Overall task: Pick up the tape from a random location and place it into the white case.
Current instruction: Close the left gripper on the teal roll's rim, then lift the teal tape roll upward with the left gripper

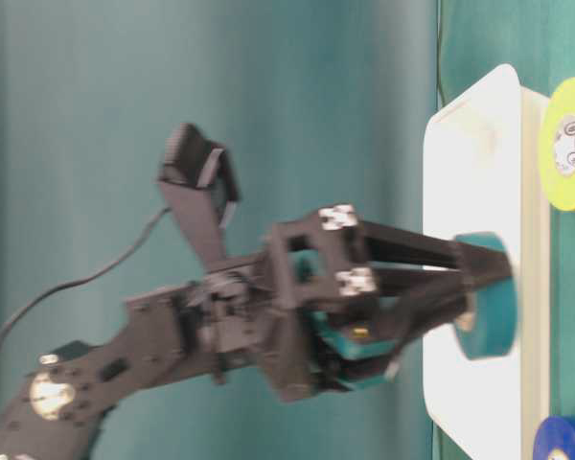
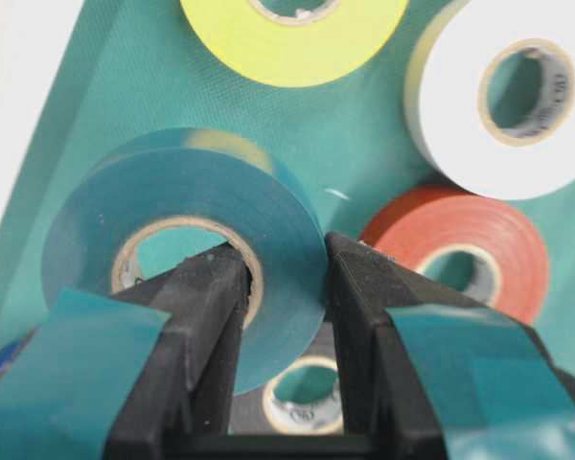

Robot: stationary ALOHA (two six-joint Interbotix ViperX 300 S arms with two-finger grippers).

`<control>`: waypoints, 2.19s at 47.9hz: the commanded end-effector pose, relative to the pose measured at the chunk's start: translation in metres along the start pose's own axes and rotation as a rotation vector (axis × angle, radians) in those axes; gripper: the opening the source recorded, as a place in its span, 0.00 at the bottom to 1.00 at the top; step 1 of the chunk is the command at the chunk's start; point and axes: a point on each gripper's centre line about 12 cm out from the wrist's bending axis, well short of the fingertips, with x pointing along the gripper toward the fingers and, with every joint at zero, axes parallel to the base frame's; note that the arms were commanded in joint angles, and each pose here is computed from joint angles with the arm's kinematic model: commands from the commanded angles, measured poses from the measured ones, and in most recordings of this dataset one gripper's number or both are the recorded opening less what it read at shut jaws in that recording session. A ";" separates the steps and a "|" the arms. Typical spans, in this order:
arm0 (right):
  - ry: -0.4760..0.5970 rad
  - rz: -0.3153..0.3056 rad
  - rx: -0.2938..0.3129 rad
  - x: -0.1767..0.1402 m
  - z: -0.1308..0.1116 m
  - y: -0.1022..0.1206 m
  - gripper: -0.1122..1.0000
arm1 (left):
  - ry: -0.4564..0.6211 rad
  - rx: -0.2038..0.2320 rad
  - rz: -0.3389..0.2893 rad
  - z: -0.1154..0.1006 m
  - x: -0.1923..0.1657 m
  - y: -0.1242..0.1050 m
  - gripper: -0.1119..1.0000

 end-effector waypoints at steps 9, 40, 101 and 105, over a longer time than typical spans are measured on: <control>-0.014 -0.001 -0.001 0.002 0.006 0.000 0.10 | -0.065 0.032 -0.027 0.015 -0.052 -0.008 0.29; -0.015 -0.003 -0.003 0.002 0.006 -0.001 0.10 | -0.130 0.082 -0.050 0.027 -0.159 -0.016 0.29; -0.015 -0.003 -0.003 0.002 0.006 -0.001 0.10 | -0.121 0.110 -0.054 0.028 -0.185 -0.026 0.29; -0.012 -0.003 -0.003 0.001 0.005 -0.001 0.10 | -0.124 0.108 -0.055 0.029 -0.185 -0.025 0.29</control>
